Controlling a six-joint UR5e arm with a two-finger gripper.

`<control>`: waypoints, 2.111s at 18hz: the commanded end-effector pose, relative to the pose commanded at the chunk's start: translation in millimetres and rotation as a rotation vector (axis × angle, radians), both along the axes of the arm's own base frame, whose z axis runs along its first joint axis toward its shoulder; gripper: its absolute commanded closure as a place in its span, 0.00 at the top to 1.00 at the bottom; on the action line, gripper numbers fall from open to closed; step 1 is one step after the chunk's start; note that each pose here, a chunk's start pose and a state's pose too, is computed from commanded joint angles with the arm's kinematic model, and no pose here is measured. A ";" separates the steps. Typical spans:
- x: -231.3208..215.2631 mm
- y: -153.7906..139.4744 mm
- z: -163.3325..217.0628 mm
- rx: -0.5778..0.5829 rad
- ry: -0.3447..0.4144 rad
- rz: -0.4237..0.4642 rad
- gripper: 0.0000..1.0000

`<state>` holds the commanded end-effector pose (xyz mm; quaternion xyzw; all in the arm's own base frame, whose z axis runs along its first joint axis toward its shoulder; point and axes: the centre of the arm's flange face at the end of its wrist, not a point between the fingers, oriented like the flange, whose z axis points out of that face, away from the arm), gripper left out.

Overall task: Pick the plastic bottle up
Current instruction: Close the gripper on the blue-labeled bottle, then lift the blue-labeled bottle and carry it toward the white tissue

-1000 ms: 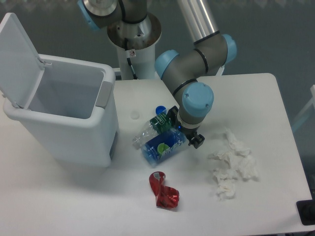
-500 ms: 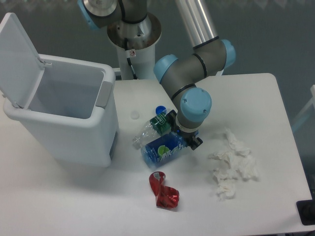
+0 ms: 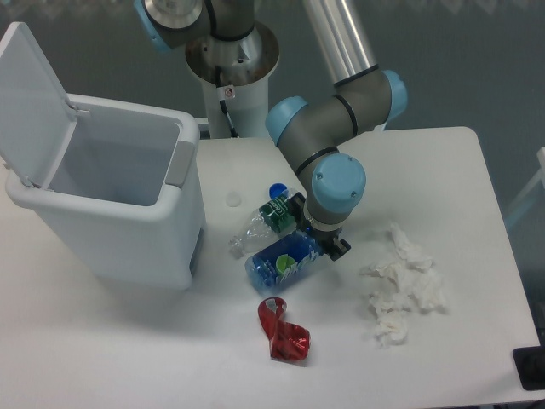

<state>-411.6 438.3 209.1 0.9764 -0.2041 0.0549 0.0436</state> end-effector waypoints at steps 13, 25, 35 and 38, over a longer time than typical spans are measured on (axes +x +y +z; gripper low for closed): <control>-68.1 -3.3 91.6 0.099 0.156 0.037 0.63; -134.0 -3.3 118.9 0.135 0.242 0.004 0.46; -140.1 -2.2 143.7 0.122 0.302 0.013 0.43; -139.8 -2.5 144.2 0.122 0.304 0.014 0.46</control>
